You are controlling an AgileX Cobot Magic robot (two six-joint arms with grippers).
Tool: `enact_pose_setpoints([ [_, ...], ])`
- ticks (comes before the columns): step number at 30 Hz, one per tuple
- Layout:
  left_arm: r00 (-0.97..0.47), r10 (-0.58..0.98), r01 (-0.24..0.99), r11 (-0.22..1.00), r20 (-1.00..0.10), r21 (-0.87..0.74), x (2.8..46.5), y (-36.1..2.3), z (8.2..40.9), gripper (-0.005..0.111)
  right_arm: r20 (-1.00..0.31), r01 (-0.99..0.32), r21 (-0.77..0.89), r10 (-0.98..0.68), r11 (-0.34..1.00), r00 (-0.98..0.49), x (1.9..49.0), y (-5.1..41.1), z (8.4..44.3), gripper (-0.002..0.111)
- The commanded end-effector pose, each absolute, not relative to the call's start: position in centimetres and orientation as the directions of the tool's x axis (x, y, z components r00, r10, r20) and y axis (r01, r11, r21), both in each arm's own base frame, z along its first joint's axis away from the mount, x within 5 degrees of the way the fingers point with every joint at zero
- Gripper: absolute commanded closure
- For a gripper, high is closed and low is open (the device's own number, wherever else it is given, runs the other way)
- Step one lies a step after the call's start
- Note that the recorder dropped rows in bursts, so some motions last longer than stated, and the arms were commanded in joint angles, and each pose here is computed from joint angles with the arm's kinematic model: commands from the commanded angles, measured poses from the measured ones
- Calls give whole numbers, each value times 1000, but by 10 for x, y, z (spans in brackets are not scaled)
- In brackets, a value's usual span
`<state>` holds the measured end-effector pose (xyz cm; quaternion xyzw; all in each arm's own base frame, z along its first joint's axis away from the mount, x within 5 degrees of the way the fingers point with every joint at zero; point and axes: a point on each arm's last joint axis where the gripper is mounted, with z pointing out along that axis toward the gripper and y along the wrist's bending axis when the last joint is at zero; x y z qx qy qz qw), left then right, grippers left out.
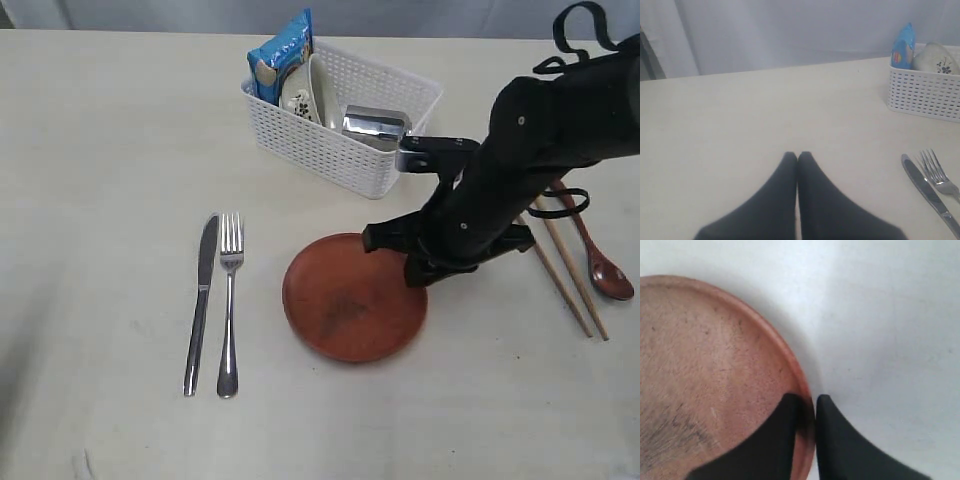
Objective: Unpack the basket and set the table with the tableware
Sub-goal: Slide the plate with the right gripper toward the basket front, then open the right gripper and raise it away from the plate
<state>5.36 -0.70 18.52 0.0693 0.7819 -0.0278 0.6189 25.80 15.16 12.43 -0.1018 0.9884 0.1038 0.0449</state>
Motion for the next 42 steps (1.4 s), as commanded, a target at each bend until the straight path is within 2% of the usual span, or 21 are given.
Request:
enact_pose_setpoints([
  [1,-222,83,143,988,-972,52,54,-7,184,107,-208,-217,191,-177,957,-962,268,153,121,109],
  [6,-222,83,143,988,-972,52,54,-7,184,107,-299,-146,218,-76,965,-951,278,155,124,109],
  [11,-222,83,143,988,-972,52,54,-7,184,107,-416,-30,294,100,955,-904,292,157,130,109],
  [17,-222,83,143,988,-972,52,54,-7,184,107,-481,68,389,265,919,-836,303,158,137,109],
  [29,-222,83,143,988,-972,52,54,-7,184,107,-505,114,430,343,896,-792,312,159,124,109],
  [35,-222,83,143,988,-972,52,54,-7,184,107,-520,149,435,382,888,-764,320,145,123,109],
  [39,-222,83,143,988,-972,52,54,-7,184,107,-506,164,413,375,896,-777,322,137,121,109],
  [42,-222,83,143,988,-972,52,54,-7,184,107,-536,105,373,306,922,-786,322,136,121,109],
])
